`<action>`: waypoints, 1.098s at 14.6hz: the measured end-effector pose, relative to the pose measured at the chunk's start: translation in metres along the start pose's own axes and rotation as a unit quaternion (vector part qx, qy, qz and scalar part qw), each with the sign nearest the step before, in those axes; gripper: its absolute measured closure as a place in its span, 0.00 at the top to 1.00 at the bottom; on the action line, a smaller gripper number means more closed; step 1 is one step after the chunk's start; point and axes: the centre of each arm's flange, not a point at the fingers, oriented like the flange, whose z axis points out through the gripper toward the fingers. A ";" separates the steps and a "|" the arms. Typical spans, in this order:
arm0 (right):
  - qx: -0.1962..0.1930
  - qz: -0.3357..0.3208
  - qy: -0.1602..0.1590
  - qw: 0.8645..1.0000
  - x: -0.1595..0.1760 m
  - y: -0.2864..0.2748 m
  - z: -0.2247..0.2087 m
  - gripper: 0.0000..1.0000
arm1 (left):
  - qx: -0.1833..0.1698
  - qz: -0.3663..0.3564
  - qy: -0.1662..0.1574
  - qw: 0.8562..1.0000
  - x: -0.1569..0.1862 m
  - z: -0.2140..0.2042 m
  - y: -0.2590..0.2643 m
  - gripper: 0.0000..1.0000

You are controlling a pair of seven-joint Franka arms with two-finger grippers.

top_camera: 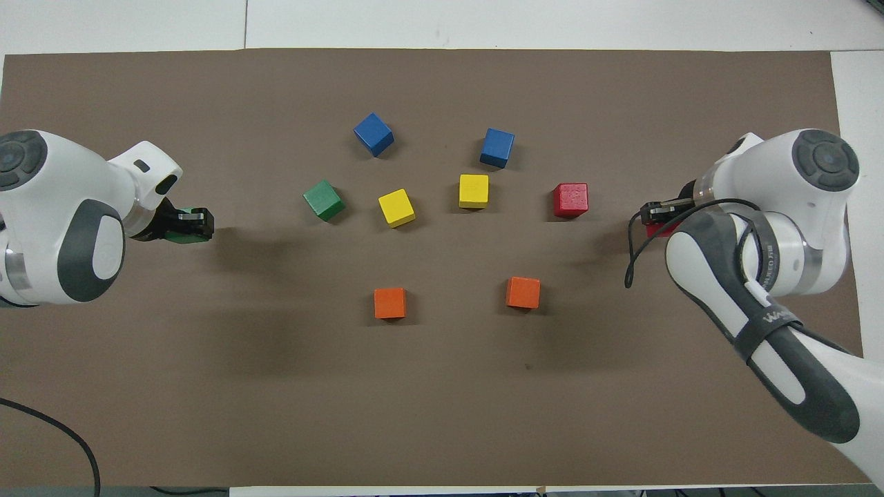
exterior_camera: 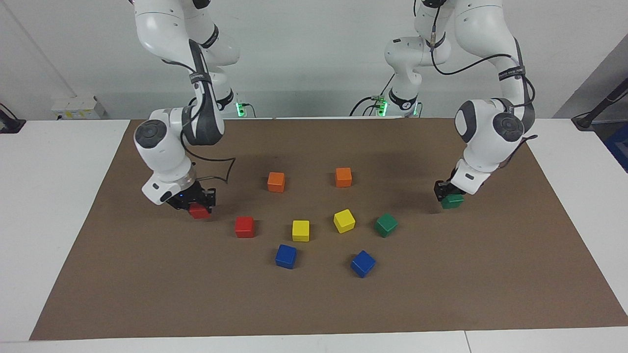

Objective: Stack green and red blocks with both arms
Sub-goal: 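Carry the green cube with the left gripper while the right gripper carries red, then set down both cubes and open both grippers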

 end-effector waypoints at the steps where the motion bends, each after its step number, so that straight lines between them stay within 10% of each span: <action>1: 0.000 0.003 -0.001 1.000 -0.001 0.014 0.001 0.54 | -0.001 0.010 0.003 1.000 0.003 0.005 -0.008 0.55; 16: 0.001 0.007 -0.008 1.000 -0.004 0.066 0.036 0.54 | -0.015 -0.002 0.022 1.000 0.028 0.048 -0.030 0.55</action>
